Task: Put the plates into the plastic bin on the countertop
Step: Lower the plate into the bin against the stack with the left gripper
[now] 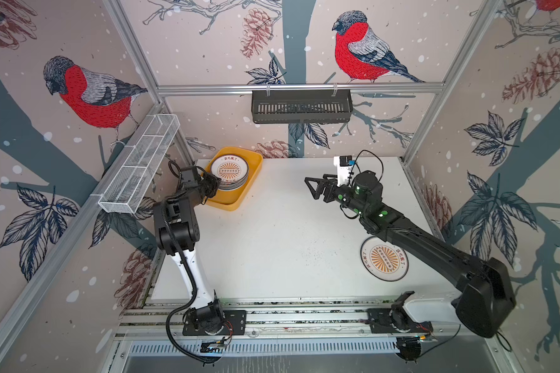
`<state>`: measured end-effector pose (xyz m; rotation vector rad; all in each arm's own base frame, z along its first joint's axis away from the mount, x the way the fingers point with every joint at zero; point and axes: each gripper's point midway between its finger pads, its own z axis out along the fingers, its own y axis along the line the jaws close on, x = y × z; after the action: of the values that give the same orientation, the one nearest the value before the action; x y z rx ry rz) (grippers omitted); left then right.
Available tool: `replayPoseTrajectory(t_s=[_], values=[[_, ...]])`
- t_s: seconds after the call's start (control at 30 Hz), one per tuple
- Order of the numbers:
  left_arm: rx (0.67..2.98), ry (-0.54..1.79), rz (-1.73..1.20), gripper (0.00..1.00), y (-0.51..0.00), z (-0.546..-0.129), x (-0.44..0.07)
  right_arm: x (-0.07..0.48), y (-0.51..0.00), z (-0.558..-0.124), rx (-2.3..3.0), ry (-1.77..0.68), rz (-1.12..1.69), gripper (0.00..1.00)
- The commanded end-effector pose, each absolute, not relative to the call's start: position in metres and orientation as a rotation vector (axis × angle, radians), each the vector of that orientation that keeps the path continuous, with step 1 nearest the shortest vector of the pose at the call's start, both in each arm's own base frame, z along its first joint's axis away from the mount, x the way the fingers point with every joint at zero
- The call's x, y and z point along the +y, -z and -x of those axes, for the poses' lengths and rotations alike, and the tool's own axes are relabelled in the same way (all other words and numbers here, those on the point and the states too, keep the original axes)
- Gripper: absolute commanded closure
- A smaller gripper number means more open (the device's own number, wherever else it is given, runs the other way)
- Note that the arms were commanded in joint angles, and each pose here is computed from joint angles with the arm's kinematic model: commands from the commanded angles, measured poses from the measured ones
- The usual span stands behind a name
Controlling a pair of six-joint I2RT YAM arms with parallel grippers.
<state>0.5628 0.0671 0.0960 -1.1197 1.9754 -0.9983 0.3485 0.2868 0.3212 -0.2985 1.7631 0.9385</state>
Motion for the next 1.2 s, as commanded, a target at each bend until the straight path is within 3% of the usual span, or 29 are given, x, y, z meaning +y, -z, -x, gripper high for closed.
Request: replayPoseTrajectory(t_s=[0.0,0.17,0.37,0.7,0.93,1.17], values=[[1.970,0.974,1.088,0.91,-0.100,-0.566,0.072,0.288,-0.328,-0.352,1.747,-0.944,0.293,0.00],[1.975,0.951,1.071,0.78,-0.106,-0.566,0.075,0.294,-0.326,-0.353,1.753,-0.961,0.309,0.00],[2.029,0.887,1.052,0.70,-0.107,-0.564,0.079,0.293,-0.326,-0.354,1.751,-0.960,0.303,0.00],[2.115,0.815,0.977,0.32,-0.110,-0.558,0.080,0.288,-0.329,-0.351,1.741,-0.945,0.291,0.00],[2.137,0.740,0.904,0.21,-0.126,-0.548,0.078,0.281,-0.328,-0.351,1.745,-0.914,0.277,0.00],[2.136,0.641,0.767,0.17,-0.163,-0.536,0.067,0.266,-0.323,-0.358,1.770,-0.868,0.203,0.00]])
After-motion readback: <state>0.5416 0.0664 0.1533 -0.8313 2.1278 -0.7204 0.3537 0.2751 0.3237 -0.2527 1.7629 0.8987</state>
